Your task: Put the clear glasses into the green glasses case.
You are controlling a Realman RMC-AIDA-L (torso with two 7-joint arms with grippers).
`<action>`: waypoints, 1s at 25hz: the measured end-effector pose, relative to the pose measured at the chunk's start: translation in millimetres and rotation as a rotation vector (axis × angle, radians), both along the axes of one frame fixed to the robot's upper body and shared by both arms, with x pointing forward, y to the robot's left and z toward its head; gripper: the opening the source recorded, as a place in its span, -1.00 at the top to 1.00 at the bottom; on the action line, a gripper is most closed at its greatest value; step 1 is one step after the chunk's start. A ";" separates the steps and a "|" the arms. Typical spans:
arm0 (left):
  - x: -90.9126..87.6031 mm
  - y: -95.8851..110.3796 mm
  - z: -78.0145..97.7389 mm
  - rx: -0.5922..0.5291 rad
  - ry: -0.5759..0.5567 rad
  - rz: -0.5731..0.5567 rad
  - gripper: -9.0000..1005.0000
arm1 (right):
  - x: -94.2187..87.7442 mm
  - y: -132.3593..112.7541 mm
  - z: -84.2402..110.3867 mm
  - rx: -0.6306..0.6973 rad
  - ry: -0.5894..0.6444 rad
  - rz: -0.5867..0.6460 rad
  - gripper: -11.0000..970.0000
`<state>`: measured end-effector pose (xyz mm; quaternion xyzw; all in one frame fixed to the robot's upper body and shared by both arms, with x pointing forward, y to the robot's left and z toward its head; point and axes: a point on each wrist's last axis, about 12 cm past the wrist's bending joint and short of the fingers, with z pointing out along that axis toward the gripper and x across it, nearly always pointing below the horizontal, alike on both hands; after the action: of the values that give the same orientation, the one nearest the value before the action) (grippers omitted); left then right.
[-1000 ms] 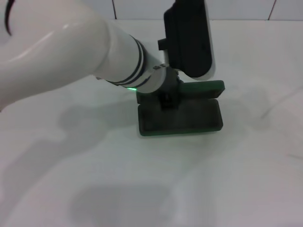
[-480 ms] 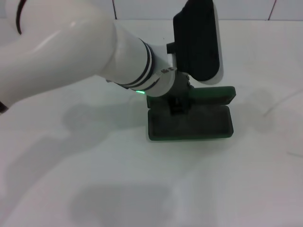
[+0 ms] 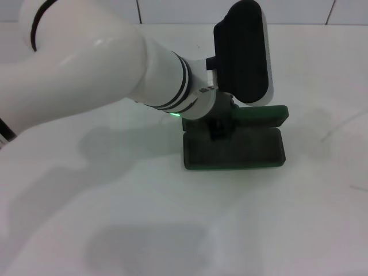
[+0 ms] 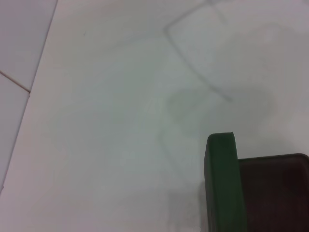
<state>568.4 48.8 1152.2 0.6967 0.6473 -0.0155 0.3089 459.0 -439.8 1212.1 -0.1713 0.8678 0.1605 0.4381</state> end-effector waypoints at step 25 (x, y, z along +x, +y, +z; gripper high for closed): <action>-11.4 -8.7 2.1 -0.048 -0.004 -0.059 0.18 | -4.8 -1.7 -4.8 0.015 0.009 -0.003 0.83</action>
<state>556.9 40.1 1154.3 0.7078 0.6253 -0.0386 0.3263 454.2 -441.5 1207.3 -0.1658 0.8687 0.1671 0.4359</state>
